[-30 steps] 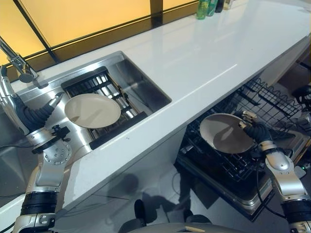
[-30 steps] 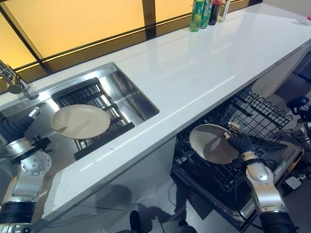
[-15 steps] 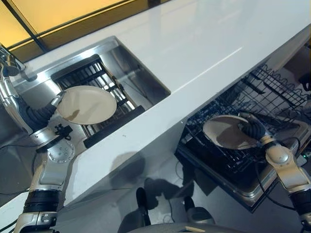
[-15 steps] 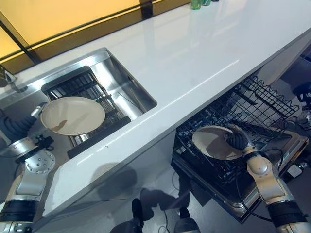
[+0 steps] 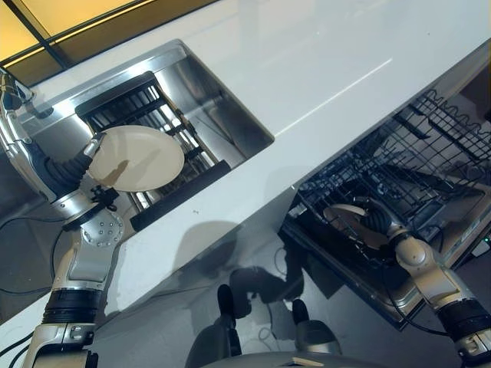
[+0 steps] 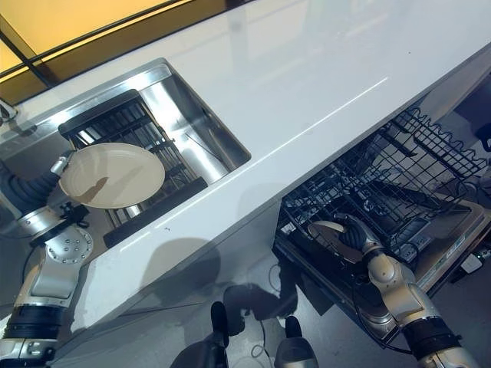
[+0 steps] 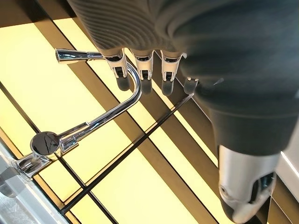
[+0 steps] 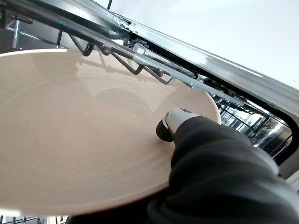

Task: Pick up plates and place into dishwasher.

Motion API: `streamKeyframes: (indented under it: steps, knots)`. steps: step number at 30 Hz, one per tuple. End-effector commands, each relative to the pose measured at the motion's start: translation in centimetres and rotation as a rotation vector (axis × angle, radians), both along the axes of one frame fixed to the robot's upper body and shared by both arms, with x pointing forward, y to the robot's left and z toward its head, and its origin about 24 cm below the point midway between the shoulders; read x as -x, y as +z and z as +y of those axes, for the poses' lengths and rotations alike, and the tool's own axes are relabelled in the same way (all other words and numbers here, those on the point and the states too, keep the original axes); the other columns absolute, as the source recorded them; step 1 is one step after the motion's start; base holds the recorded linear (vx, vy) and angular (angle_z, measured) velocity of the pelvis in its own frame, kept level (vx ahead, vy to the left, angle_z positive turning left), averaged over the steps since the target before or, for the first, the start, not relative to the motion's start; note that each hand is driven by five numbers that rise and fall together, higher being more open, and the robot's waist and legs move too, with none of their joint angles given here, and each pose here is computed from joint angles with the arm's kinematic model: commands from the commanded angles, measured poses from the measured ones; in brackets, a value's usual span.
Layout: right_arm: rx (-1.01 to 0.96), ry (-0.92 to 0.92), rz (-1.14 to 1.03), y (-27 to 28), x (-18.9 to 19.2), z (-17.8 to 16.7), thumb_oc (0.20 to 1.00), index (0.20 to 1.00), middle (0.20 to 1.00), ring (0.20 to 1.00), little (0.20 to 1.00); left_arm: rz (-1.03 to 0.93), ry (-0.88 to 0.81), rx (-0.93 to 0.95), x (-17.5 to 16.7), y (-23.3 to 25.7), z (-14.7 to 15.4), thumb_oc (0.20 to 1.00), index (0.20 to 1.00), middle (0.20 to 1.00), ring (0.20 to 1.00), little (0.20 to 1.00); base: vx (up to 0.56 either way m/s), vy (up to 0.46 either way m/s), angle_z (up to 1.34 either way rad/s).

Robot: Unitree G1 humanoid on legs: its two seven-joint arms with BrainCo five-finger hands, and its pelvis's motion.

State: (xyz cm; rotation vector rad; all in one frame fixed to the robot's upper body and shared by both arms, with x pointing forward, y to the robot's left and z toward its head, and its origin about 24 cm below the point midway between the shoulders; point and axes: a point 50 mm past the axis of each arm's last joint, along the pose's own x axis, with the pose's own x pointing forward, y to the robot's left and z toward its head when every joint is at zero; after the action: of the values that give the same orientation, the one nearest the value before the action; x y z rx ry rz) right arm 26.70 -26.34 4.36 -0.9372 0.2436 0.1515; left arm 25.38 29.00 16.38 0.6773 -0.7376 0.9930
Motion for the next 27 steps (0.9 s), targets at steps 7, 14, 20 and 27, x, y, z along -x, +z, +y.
streamKeyframes:
  steps: [7, 14, 20, 27]
  knots:
    - [-0.273, 0.123, -0.11, 0.4, 0.1, 5.0, 1.0, 1.0, 1.0, 1.0, 1.0, -0.076, 0.005, -0.057, -0.2, 1.5, -0.4, 1.0, 1.0, 1.0, 1.0, 1.0, 0.02, 0.0, 0.0]
    - [-0.279, 0.058, -0.175, 1.0, 0.6, 4.1, 1.0, 1.0, 1.0, 1.0, 1.0, -0.04, 0.019, -0.043, 0.6, 0.7, 0.3, 1.0, 1.0, 1.0, 1.0, 1.0, 0.05, 0.011, 0.01]
    - [-0.286, -0.03, -0.27, 2.0, 1.1, 2.9, 1.0, 1.0, 1.0, 1.0, 1.0, 0.005, 0.033, -0.037, 1.3, -0.1, 1.1, 1.0, 1.0, 1.0, 1.0, 1.0, 0.07, -0.006, 0.0]
    - [-0.332, -0.112, -0.692, 8.4, 2.0, 2.0, 1.0, 1.0, 1.0, 1.0, 1.0, 0.035, 0.064, -0.026, 2.8, -1.3, 2.0, 1.0, 1.0, 1.0, 1.0, 1.0, 0.0, -0.002, 0.0]
